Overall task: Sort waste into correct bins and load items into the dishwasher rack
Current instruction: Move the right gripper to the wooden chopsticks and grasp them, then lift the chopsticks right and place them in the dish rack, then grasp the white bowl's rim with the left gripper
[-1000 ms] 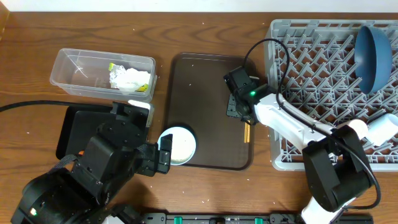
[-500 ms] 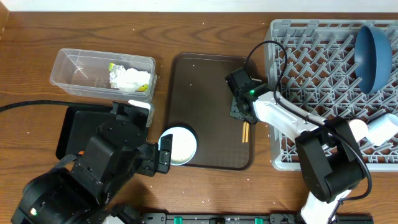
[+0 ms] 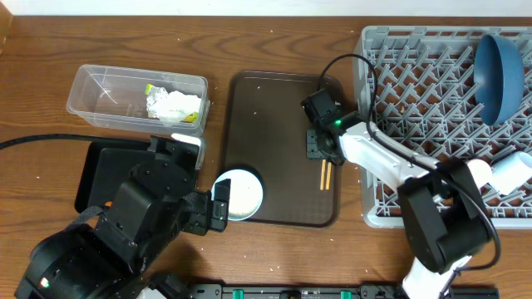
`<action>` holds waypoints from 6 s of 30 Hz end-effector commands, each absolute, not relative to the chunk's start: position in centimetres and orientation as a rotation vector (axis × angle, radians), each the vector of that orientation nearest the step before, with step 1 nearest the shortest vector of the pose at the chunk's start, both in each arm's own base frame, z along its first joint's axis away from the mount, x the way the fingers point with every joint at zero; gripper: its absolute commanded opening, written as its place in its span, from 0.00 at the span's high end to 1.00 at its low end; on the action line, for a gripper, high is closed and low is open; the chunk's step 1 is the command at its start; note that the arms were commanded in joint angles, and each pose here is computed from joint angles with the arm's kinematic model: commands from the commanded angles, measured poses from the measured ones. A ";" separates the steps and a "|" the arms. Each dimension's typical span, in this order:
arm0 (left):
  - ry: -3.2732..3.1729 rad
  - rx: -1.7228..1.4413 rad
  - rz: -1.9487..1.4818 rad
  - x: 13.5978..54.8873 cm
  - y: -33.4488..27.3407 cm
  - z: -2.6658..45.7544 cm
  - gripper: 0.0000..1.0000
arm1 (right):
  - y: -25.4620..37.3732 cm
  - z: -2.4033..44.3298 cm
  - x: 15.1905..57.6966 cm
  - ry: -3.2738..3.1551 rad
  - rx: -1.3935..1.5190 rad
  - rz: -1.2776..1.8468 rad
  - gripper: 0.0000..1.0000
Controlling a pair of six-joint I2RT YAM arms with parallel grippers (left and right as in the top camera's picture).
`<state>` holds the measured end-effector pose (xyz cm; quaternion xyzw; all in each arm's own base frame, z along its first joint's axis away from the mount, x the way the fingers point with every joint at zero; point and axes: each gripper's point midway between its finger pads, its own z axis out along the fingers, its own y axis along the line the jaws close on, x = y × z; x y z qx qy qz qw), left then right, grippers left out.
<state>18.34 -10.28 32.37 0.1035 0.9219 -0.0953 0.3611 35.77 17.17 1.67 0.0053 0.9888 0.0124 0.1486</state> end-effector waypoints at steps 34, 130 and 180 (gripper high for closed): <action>2.372 0.252 -0.226 18.6 -10.1 32.5 0.02 | 17.6 9.8 35.9 2.680 -0.196 0.211 0.99; 2.646 0.345 -0.159 20.6 -13.8 25.2 0.02 | 6.3 13.0 35.9 2.741 -0.008 0.219 0.52; 2.685 -0.236 -0.396 26.0 -12.5 16.9 0.93 | 4.7 24.4 32.3 2.426 0.171 0.292 0.27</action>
